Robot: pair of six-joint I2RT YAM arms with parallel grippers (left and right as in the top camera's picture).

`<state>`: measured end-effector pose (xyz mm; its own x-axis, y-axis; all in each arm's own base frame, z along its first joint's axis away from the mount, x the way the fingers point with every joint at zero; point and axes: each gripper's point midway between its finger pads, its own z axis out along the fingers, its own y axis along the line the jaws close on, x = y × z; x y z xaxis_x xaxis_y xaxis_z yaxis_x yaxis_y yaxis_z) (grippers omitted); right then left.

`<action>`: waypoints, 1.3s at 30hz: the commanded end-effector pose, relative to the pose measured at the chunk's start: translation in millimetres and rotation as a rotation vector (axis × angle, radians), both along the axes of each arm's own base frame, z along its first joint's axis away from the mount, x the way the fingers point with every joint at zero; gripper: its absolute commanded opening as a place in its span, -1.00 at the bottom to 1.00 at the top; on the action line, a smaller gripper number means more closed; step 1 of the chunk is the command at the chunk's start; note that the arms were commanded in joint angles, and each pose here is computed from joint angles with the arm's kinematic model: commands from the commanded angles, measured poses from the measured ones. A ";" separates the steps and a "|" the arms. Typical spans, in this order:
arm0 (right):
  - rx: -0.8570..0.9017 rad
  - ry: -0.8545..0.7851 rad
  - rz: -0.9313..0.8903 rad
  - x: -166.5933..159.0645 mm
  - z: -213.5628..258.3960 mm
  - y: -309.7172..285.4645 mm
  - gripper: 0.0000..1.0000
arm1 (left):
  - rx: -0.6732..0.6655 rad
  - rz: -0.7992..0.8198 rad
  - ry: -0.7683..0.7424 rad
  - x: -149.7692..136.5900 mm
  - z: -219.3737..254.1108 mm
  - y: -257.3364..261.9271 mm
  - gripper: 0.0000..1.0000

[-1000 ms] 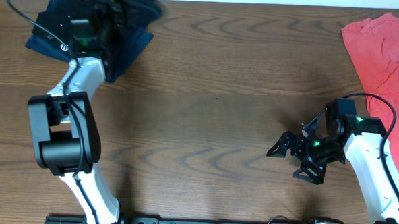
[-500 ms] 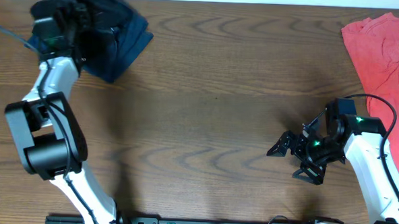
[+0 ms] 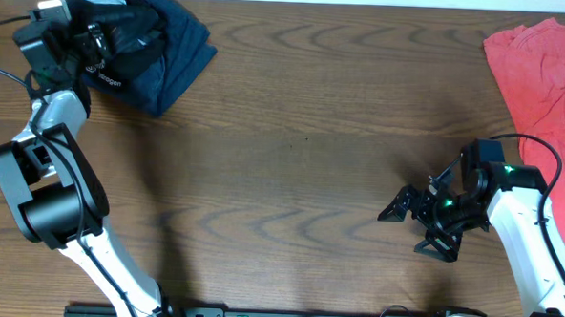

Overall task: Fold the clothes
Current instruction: 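Lower the jersey onto the folded navy stack and release with the left gripper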

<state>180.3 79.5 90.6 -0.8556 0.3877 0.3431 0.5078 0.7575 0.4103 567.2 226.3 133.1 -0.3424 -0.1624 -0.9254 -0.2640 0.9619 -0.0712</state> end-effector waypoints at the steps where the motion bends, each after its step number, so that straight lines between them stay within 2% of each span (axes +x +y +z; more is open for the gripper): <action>1: 0.002 -0.017 -0.020 5.2 4.8 -1.5 0.95 | -0.089 0.032 -0.074 3.4 31.7 -1.2 0.96; 9: 0.004 -0.039 0.002 6.8 4.6 -1.6 0.96 | -0.103 -0.017 -0.100 -15.5 96.9 -25.5 0.96; 13: 0.005 -0.045 0.012 6.9 4.6 -1.6 0.96 | -0.158 -0.016 -0.063 -27.6 107.5 -41.7 0.96; 17: 0.007 -0.049 0.026 6.0 4.8 -1.5 0.96 | -0.185 0.007 0.017 -32.3 84.5 -43.7 0.96; 27: 0.012 -0.020 0.039 -2.2 6.0 -0.9 0.95 | -0.306 0.100 0.186 -30.7 -13.9 -29.7 0.96; 32: 0.012 -0.016 0.039 -3.1 6.1 -0.9 0.94 | -0.333 0.064 0.198 -24.5 -34.2 -35.0 0.96; 39: 0.011 -0.017 0.039 -2.9 6.1 -0.9 0.94 | -0.355 0.021 0.183 -18.6 -34.8 -44.9 0.96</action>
